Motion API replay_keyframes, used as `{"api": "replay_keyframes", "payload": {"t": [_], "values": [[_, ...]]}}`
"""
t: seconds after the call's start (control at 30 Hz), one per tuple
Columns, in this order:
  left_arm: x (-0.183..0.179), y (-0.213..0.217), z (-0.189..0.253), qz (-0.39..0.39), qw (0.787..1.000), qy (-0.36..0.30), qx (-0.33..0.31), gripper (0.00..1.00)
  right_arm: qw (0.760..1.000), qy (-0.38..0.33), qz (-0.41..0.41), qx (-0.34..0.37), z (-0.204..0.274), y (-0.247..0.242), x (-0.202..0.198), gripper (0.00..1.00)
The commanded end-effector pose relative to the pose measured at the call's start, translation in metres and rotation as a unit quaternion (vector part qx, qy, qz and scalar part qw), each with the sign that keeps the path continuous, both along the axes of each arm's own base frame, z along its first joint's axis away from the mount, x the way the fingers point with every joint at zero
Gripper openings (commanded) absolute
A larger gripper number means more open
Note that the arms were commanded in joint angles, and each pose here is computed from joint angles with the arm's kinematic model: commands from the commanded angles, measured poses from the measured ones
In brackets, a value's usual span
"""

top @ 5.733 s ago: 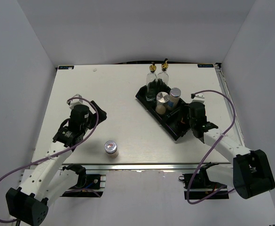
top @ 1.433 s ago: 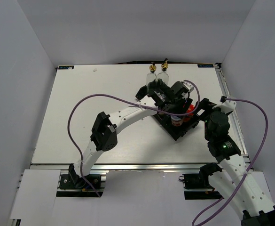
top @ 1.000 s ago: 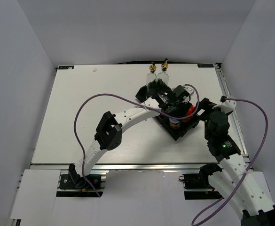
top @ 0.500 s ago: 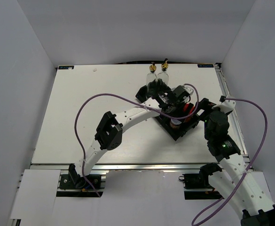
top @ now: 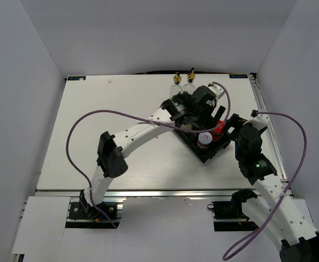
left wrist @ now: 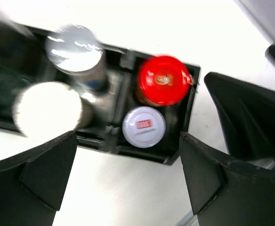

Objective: Organize the condiment bottles

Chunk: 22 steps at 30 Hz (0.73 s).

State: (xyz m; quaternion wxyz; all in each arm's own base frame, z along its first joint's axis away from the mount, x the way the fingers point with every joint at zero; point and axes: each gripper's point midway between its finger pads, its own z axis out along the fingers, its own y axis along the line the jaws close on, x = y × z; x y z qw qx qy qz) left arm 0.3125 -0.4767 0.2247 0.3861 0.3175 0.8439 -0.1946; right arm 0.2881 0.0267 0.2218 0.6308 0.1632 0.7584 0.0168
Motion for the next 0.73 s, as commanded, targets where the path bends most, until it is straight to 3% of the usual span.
{"api": "replay_keyframes", "payload": {"t": [0.0,0.07,0.13,0.17,0.2,0.23,0.27,0.33,0.37,0.4,0.47,0.53,0.7], "values": [[0.006,0.056,0.105,0.071,0.99,-0.107,-0.054,0.98,1.0,0.004,-0.025,0.003,0.015,-0.005,0.004,0.89],[0.009,0.1,0.141,0.123,0.978,-0.139,-0.09,0.98,0.999,0.033,-0.036,-0.007,0.011,-0.008,0.004,0.89],[0.042,0.156,0.121,0.204,0.965,-0.13,-0.104,0.98,0.997,0.041,-0.059,-0.009,0.011,-0.015,0.003,0.9],[0.041,0.191,0.144,0.232,0.952,-0.14,-0.14,0.98,0.997,0.045,-0.065,-0.01,0.01,-0.017,0.002,0.89],[0.068,0.243,0.149,0.299,0.928,-0.155,-0.157,0.98,0.997,0.044,-0.064,-0.009,0.011,-0.017,0.002,0.89],[0.073,0.278,0.114,0.348,0.917,-0.146,-0.132,0.98,0.997,0.042,-0.065,-0.009,0.012,-0.018,0.002,0.89],[0.073,0.31,0.112,0.388,0.899,-0.161,-0.125,0.98,0.997,0.049,-0.061,-0.012,0.01,-0.017,0.001,0.89],[0.068,0.395,0.125,0.488,0.84,-0.199,-0.129,0.98,0.997,0.051,-0.055,-0.008,0.017,-0.014,0.002,0.89],[0.064,0.42,0.106,0.513,0.829,-0.19,-0.115,0.98,0.997,0.06,-0.055,-0.008,0.015,-0.013,0.002,0.9],[0.055,0.463,0.114,0.557,0.796,-0.204,-0.125,0.98,0.997,0.057,-0.058,-0.004,0.021,-0.014,0.003,0.89],[0.044,0.498,0.09,0.599,0.766,-0.201,-0.122,0.98,0.996,0.059,-0.068,0.004,0.024,-0.015,0.001,0.89],[0.034,0.524,0.094,0.63,0.729,-0.224,-0.147,0.98,0.995,0.059,-0.074,0.001,0.023,-0.018,-0.001,0.89],[0.038,0.528,0.082,0.629,0.73,-0.211,-0.164,0.98,0.998,0.033,-0.058,0.002,0.029,-0.016,-0.001,0.89]]}}
